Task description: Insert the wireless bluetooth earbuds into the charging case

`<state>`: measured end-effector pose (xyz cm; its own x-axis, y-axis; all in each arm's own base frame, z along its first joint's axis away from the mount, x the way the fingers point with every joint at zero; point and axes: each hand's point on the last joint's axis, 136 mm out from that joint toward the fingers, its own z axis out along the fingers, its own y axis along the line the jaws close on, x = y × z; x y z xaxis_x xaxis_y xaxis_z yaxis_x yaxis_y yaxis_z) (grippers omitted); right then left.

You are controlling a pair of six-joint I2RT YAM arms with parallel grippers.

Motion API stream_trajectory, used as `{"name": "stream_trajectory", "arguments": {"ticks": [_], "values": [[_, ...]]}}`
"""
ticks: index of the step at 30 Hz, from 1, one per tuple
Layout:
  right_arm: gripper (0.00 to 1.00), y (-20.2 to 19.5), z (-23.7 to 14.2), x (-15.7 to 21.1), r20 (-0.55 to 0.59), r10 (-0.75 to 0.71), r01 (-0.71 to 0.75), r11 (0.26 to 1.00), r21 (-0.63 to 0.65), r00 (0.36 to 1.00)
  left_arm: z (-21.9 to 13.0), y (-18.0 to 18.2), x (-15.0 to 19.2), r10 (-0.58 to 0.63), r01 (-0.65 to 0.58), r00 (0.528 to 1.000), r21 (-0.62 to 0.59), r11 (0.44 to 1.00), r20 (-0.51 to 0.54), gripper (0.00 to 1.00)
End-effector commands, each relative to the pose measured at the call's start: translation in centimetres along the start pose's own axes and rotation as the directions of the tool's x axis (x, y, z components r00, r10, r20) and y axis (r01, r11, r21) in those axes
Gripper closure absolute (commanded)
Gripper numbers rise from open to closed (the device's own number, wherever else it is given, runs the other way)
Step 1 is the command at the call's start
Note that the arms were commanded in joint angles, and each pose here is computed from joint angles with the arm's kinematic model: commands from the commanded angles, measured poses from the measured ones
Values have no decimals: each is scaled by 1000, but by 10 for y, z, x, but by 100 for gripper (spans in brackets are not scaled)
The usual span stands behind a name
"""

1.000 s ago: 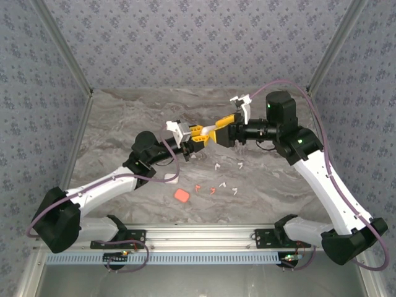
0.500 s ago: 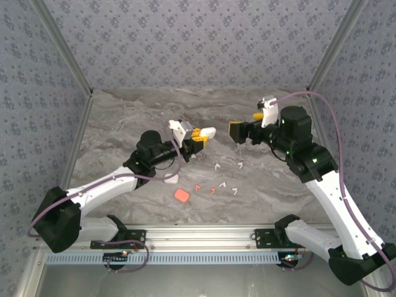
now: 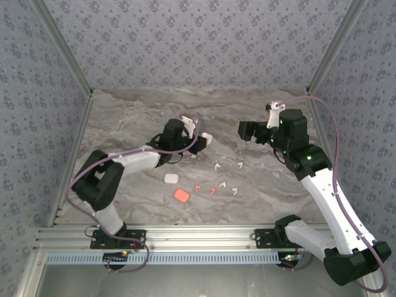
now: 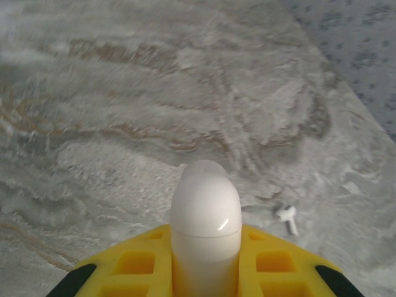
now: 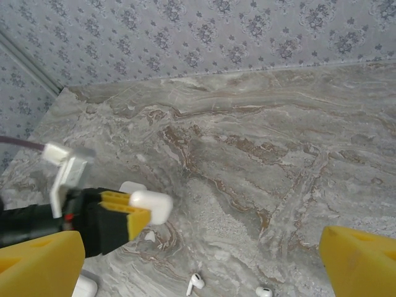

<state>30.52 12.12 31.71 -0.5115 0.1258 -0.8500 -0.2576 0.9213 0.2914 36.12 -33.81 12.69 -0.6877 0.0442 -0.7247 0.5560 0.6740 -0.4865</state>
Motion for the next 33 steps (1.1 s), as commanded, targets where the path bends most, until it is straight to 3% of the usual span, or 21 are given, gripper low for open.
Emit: {"name": "stream_trajectory", "arguments": {"ticks": [1, 7, 16, 21, 26, 33], "values": [[0, -6, 0, 3, 0, 33, -33, 999, 15, 999, 21, 1, -3, -114, 114, 993, 5, 993, -44, 100], [0, -10, 2, 10, -19, 44, -44, 999, 25, 999, 53, 17, 8, -187, 186, 978, -21, 982, -91, 94], [0, -12, 4, 16, -31, 55, -54, 998, 29, 998, 71, 39, 28, -251, 243, 960, -74, 967, -125, 67], [1, -12, 6, 19, -41, 53, -52, 998, 24, 998, 59, 45, 20, -245, 235, 965, -107, 966, -89, 53], [0, -4, 15, 24, -79, 10, -12, 1000, -28, 997, 32, 47, 0, -197, 190, 980, -154, 970, -29, 45], [0, 21, 46, 44, -163, -205, 178, 969, -169, 965, -33, 48, -40, -136, 153, 986, -195, 969, 98, 38]]}}
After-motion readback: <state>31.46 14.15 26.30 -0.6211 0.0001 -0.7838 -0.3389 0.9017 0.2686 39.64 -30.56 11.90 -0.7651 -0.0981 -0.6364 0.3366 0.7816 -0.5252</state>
